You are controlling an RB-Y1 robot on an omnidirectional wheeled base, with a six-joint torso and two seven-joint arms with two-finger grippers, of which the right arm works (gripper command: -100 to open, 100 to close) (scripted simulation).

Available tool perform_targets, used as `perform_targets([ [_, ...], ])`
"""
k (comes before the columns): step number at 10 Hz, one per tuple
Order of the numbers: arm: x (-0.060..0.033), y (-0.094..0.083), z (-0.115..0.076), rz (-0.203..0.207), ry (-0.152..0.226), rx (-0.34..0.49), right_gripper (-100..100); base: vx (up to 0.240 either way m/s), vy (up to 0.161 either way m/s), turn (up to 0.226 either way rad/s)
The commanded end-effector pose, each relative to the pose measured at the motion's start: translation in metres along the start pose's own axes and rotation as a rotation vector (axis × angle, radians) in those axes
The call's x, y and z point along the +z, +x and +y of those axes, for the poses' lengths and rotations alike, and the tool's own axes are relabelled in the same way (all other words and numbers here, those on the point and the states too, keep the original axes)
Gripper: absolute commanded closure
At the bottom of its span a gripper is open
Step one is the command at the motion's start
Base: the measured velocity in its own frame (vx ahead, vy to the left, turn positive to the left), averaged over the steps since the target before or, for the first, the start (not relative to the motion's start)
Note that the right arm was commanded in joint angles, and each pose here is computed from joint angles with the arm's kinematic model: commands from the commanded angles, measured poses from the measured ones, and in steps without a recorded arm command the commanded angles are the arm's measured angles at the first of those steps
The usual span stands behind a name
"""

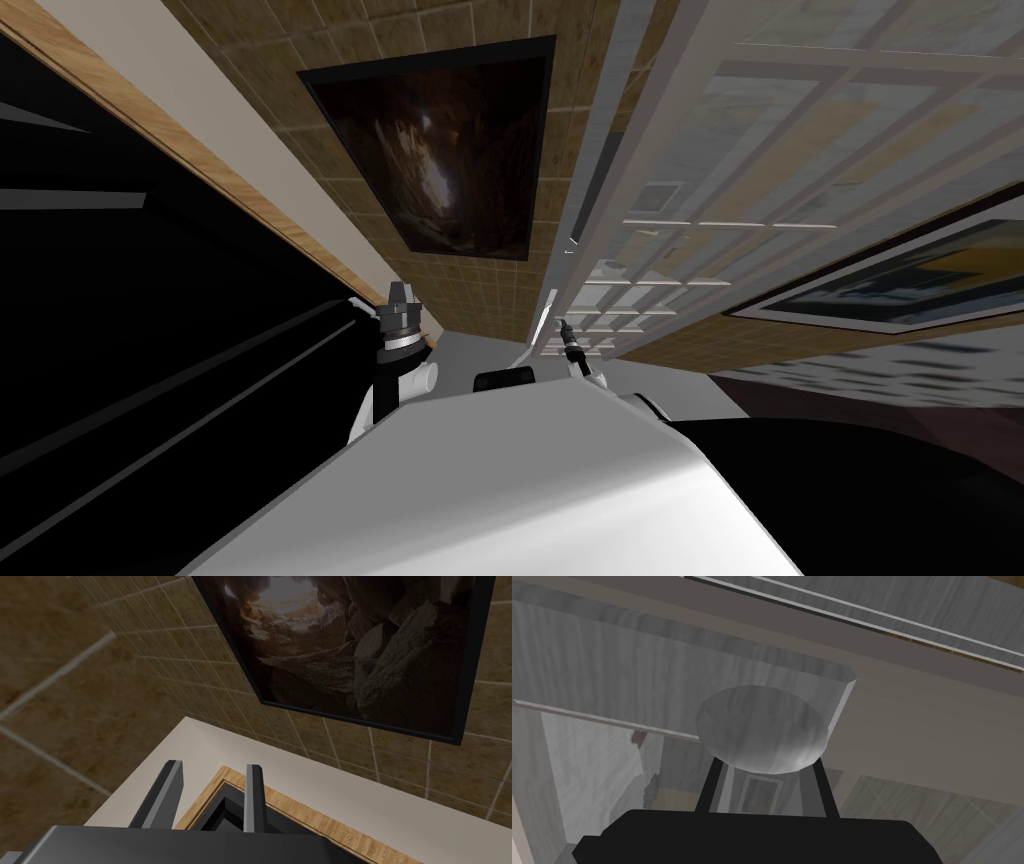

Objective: Pull the door open

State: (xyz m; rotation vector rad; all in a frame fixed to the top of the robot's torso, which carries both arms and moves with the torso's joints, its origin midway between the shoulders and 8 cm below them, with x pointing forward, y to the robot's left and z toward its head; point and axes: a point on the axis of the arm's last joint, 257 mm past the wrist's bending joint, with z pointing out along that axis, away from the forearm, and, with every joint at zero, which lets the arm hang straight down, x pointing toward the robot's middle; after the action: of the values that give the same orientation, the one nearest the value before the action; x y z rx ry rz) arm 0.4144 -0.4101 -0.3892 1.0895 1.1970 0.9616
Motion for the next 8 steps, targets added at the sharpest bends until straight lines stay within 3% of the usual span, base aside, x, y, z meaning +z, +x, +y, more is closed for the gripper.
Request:
perform_targets([
  [1, 0.0017, 0.0118, 0.0002, 0.013, -0.002, 0.041, 100, -0.026, -0.020, 0.035],
  [8, 0.0035, 0.0096, -0.0002, -0.007, 0.001, 0.233, 100, -0.031, -0.016, 0.049],
])
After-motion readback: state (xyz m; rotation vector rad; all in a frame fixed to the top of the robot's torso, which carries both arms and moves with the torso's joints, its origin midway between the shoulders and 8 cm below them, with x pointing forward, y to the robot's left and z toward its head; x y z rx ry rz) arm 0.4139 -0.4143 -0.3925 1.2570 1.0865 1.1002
